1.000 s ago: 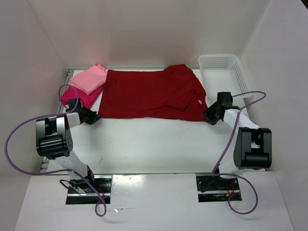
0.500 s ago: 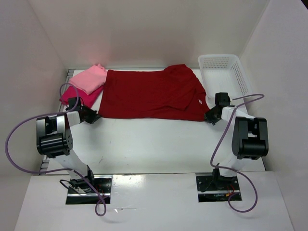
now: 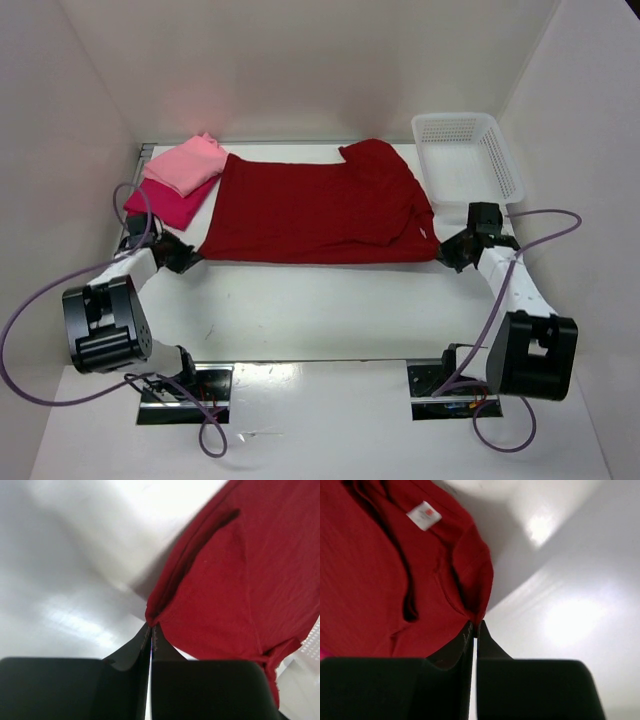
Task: Fold and stack the t-shirts
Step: Fold the flattened tshirt in 1/3 of the way
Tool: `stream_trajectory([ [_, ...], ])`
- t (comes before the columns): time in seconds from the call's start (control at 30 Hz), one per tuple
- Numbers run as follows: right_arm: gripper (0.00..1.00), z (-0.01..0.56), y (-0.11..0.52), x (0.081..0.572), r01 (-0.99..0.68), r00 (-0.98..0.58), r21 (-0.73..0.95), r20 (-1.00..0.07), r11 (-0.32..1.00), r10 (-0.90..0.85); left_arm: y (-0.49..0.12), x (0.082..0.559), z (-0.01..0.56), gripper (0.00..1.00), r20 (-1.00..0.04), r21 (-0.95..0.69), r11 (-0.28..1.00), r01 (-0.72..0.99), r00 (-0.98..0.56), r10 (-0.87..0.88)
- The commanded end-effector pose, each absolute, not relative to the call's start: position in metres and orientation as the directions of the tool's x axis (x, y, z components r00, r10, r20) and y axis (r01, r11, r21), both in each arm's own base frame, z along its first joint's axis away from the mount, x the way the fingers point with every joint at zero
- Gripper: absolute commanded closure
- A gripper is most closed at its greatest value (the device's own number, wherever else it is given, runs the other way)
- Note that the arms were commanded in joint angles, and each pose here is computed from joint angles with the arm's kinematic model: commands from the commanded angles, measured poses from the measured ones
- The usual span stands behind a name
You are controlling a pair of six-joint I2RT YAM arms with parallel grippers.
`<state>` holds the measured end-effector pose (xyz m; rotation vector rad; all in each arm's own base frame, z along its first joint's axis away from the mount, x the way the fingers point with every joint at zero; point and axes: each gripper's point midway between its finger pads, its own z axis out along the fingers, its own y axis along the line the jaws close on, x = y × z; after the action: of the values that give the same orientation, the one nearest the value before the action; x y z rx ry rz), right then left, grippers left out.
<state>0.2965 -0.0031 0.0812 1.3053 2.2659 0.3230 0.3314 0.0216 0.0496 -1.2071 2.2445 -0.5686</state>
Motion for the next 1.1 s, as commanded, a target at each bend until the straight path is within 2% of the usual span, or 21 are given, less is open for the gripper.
stream_trajectory([
  [0.0, 1.00, 0.090, 0.006, 0.262, 0.770, -0.459, 0.385, -0.221, 0.510, 0.860, 0.029, 0.286, 0.043, 1.00, -0.202, -0.516, 0.511, -0.687, -0.483, -0.852],
  [0.17, 1.00, 0.117, -0.009, 0.240, 0.774, -0.485, 0.305, -0.278, 0.555, 0.829, 0.027, 0.268, 0.071, 1.00, -0.226, -0.546, 0.490, -0.680, -0.444, -0.867],
  [0.23, 1.00, 0.124, -0.006, 0.232, 0.765, -0.507, 0.292, -0.275, 0.573, 0.817, 0.020, 0.258, 0.075, 1.00, -0.190, -0.539, 0.473, -0.697, -0.447, -0.874],
  [0.33, 0.97, 0.131, -0.003, 0.218, 0.747, -0.542, 0.271, -0.283, 0.608, 0.792, 0.001, 0.241, 0.077, 1.00, -0.075, -0.550, 0.409, -0.728, -0.445, -0.892],
  [0.4, 0.97, 0.137, -0.007, 0.209, 0.742, -0.550, 0.251, -0.304, 0.622, 0.778, -0.004, 0.232, 0.073, 1.00, -0.047, -0.540, 0.401, -0.740, -0.450, -0.892],
  [0.43, 0.95, 0.141, -0.005, 0.206, 0.732, -0.561, 0.243, -0.314, 0.636, 0.766, -0.007, 0.230, 0.073, 0.95, -0.033, -0.540, 0.398, -0.742, -0.453, -0.891],
  [0.47, 0.93, 0.140, -0.006, 0.197, 0.737, -0.573, 0.214, -0.306, 0.641, 0.760, -0.006, 0.226, 0.073, 0.88, -0.036, -0.527, 0.398, -0.751, -0.448, -0.893],
  [0.5, 0.89, 0.149, -0.010, 0.197, 0.729, -0.573, 0.203, -0.341, 0.654, 0.745, -0.004, 0.230, 0.079, 0.68, -0.061, -0.539, 0.414, -0.734, -0.456, -0.888],
  [0.53, 0.76, 0.152, -0.011, 0.195, 0.726, -0.579, 0.186, -0.353, 0.662, 0.735, -0.001, 0.229, 0.080, 0.59, -0.070, -0.522, 0.416, -0.745, -0.449, -0.891],
  [0.6, 0.62, 0.158, -0.012, 0.192, 0.717, -0.593, 0.161, -0.371, 0.678, 0.715, 0.004, 0.230, 0.086, 0.37, -0.099, -0.508, 0.438, -0.742, -0.455, -0.885],
  [0.63, 0.57, 0.161, -0.011, 0.194, 0.705, -0.599, 0.173, -0.373, 0.687, 0.709, 0.010, 0.238, 0.098, 0.13, -0.134, -0.515, 0.447, -0.732, -0.446, -0.885],
  [0.7, 0.49, 0.165, -0.011, 0.199, 0.701, -0.591, 0.187, -0.387, 0.688, 0.708, 0.020, 0.241, 0.107, 0.01, -0.191, -0.495, 0.480, -0.724, -0.449, -0.873],
  [0.8, 0.48, 0.171, -0.005, 0.213, 0.669, -0.591, 0.245, -0.397, 0.702, 0.702, 0.024, 0.263, 0.129, 0.01, -0.240, -0.549, 0.504, -0.667, -0.452, -0.859],
  [0.83, 0.48, 0.173, 0.000, 0.217, 0.646, -0.604, 0.261, -0.400, 0.717, 0.690, 0.022, 0.275, 0.138, 0.01, -0.286, -0.574, 0.542, -0.614, -0.470, -0.835],
  [0.9, 0.64, 0.162, 0.017, 0.232, 0.578, -0.652, 0.312, -0.378, 0.754, 0.657, -0.002, 0.290, 0.148, 0.03, -0.316, -0.629, 0.601, -0.493, -0.544, -0.777],
  [0.93, 0.72, 0.147, 0.033, 0.231, 0.552, -0.693, 0.349, -0.313, 0.758, 0.649, -0.010, 0.301, 0.153, 0.11, -0.350, -0.656, 0.621, -0.430, -0.556, -0.754],
  [0.97, 0.91, 0.138, 0.045, 0.233, 0.531, -0.717, 0.372, -0.281, 0.761, 0.638, -0.017, 0.308, 0.153, 0.22, -0.368, -0.654, 0.640, -0.402, -0.570, -0.734],
  [1.0, 0.97, 0.133, 0.053, 0.245, 0.503, -0.719, 0.414, -0.286, 0.759, 0.633, -0.021, 0.311, 0.153, 0.34, -0.396, -0.639, 0.664, -0.389, -0.574, -0.717],
  [1.03, 1.00, 0.116, 0.060, 0.243, 0.523, -0.728, 0.411, -0.239, 0.746, 0.642, -0.036, 0.315, 0.153, 0.48, -0.423, -0.619, 0.700, -0.357, -0.600, -0.679],
  [1.07, 1.00, 0.111, 0.067, 0.246, 0.512, -0.737, 0.426, -0.228, 0.746, 0.636, -0.040, 0.318, 0.149, 0.52, -0.438, -0.597, 0.719, -0.356, -0.606, -0.664],
])
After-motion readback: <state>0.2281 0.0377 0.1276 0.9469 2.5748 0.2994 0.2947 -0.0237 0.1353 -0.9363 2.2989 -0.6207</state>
